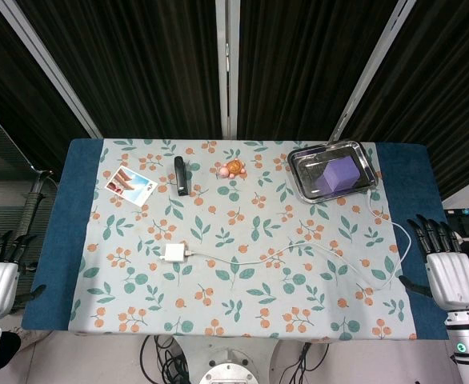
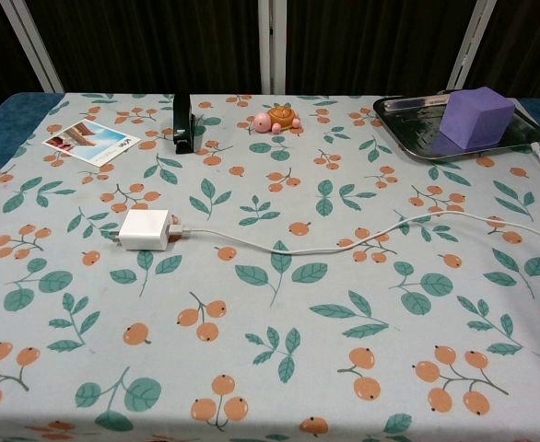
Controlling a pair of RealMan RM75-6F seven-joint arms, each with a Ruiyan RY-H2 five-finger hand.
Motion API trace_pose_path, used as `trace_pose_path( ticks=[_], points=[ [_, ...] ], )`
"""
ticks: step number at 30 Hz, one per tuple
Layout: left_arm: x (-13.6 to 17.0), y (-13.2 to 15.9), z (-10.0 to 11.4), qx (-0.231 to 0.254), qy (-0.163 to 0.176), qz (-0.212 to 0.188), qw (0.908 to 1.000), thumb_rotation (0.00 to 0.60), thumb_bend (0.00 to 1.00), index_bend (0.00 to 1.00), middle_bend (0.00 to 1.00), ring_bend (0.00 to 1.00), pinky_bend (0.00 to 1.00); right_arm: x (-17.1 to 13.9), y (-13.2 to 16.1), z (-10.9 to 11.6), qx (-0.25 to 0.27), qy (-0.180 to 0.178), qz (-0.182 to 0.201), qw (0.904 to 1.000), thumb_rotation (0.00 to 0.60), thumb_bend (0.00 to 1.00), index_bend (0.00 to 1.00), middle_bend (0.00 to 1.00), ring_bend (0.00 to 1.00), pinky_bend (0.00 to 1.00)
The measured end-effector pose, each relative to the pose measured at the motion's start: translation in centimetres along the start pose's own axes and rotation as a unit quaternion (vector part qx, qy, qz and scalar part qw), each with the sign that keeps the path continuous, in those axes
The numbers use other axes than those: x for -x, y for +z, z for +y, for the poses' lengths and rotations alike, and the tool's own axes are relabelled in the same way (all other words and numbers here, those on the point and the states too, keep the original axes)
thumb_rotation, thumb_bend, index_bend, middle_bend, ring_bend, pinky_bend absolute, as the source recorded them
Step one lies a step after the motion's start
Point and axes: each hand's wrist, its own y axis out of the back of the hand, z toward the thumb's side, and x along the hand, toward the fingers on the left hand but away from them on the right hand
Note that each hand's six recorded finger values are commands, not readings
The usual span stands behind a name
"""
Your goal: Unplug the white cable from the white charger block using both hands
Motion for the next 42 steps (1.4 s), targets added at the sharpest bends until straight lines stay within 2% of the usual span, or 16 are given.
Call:
trace_pose_path(
  ticks=[6, 13, 16, 21, 27, 31, 36, 38, 42],
  points=[
    [0.1, 0.1, -0.2, -0.002, -0.006, -0.003, 1.0, 0.6, 0.01, 0.16, 0.15, 0.03, 0.03, -0.3, 0.0, 0.1, 0.003, 0.001, 0.0, 1.0, 0.6, 0.0, 0.02, 0.03, 0.0, 0.0],
    [-0.1, 0.5, 0.3, -0.003, 0.001, -0.011, 0.9999, 0.6, 0.01, 0.16, 0.15, 0.03, 0.03, -0.6, 0.1, 0.5, 0.004, -0.012, 0.002, 0.9999, 0.6, 0.0, 0.02, 0.03, 0.0, 0.0],
    [-0.9, 1.5, 0.7, -0.004, 0.002, -0.032, 0.9995, 0.6, 0.01, 0.16, 0.15, 0.03, 0.03, -0.6, 0.1, 0.6, 0.004, -0.015, 0.001, 0.9999, 0.6, 0.0, 0.02, 0.03, 0.0, 0.0],
    [-3.0, 4.9, 1.4, -0.006, -0.002, -0.092, 0.9958, 0.6, 0.01, 0.16, 0.15, 0.03, 0.03, -0.7, 0.5, 1.1, 0.0, -0.021, 0.007, 0.9998, 0.6, 0.0, 0.02, 0.03, 0.0, 0.0],
    [-6.3, 10.1, 1.1, 0.002, -0.032, -0.172, 0.9845, 0.6, 0.01, 0.17, 0.15, 0.03, 0.04, -0.6, 0.7, 1.5, -0.003, -0.028, 0.008, 0.9996, 0.6, 0.0, 0.02, 0.03, 0.0, 0.0],
    [-8.4, 14.0, -0.4, 0.011, -0.071, -0.221, 0.9727, 0.6, 0.01, 0.16, 0.15, 0.03, 0.04, -0.6, 0.7, 1.4, -0.004, -0.024, 0.004, 0.9997, 0.6, 0.0, 0.02, 0.03, 0.0, 0.0],
    [-10.7, 19.1, -4.1, 0.021, -0.13, -0.264, 0.9556, 0.6, 0.01, 0.14, 0.14, 0.03, 0.04, -0.4, 0.8, 1.3, -0.006, -0.019, 0.002, 0.9998, 0.6, 0.0, 0.02, 0.03, 0.0, 0.0],
    [-11.7, 20.6, -5.5, 0.021, -0.144, -0.269, 0.9522, 0.6, 0.01, 0.14, 0.14, 0.03, 0.04, -0.3, 0.9, 1.2, -0.006, -0.018, 0.002, 0.9998, 0.6, 0.0, 0.02, 0.03, 0.0, 0.0],
    [-13.2, 22.4, -7.5, 0.026, -0.156, -0.263, 0.9518, 0.6, 0.01, 0.13, 0.13, 0.03, 0.03, -0.5, 0.7, 1.2, -0.007, -0.017, -0.003, 0.9998, 0.6, 0.0, 0.02, 0.03, 0.0, 0.0]
  ],
)
